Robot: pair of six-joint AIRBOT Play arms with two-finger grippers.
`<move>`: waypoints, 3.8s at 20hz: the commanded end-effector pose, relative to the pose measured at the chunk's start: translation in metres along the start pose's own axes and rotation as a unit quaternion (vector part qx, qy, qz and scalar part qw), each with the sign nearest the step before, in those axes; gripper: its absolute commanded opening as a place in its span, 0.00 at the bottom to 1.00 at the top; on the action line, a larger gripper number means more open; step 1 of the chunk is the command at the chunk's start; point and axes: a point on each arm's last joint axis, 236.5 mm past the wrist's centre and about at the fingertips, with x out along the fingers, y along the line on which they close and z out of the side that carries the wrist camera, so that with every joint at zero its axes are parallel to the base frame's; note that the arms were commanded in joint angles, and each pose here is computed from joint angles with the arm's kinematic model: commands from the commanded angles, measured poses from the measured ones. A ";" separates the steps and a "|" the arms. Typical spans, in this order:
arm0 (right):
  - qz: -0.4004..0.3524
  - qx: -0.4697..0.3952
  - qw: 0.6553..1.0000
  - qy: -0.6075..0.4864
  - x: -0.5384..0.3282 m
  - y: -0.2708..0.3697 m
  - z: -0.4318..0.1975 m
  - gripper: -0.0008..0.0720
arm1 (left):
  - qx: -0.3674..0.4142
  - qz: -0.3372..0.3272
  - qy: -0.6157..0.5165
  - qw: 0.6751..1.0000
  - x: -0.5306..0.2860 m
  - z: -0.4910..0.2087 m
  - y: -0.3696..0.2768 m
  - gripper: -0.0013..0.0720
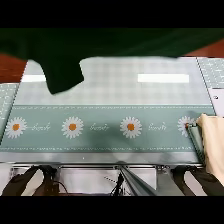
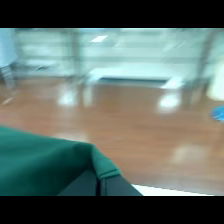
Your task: Fold the shirts.
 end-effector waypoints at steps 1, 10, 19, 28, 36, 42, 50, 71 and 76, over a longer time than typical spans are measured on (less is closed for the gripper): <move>-0.069 -0.023 0.997 -0.020 -0.079 0.000 -0.003 0.06 | 0.060 0.097 -0.009 0.993 -0.073 0.001 0.001 0.05; -0.109 0.011 0.992 0.065 -0.079 -0.022 -0.069 0.06 | 0.027 0.162 0.117 0.979 -0.099 -0.087 0.028 0.05; -0.042 0.109 0.958 0.263 0.104 -0.065 -0.270 0.06 | -0.201 0.078 0.329 0.919 0.040 -0.341 0.082 0.05; 0.025 0.252 0.897 0.362 0.289 -0.097 -0.418 0.06 | -0.277 0.120 0.353 0.886 0.180 -0.483 0.123 0.05; 0.055 0.304 0.845 0.437 0.344 -0.101 -0.463 0.06 | -0.338 0.130 0.411 0.837 0.187 -0.538 0.120 0.05; 0.100 0.247 0.797 0.542 0.284 -0.095 -0.488 0.06 | -0.259 0.037 0.600 0.756 0.094 -0.573 0.093 0.05; 0.090 0.298 0.752 0.581 0.257 -0.080 -0.542 0.87 | -0.277 0.054 0.632 0.721 0.060 -0.622 0.084 0.61; 0.092 0.367 0.777 0.503 0.124 -0.002 -0.546 0.87 | -0.490 0.083 0.634 0.593 -0.118 -0.629 0.026 0.97; 0.087 0.383 0.784 0.481 0.134 -0.011 -0.534 0.87 | -0.473 0.090 0.630 0.609 -0.112 -0.636 0.030 0.97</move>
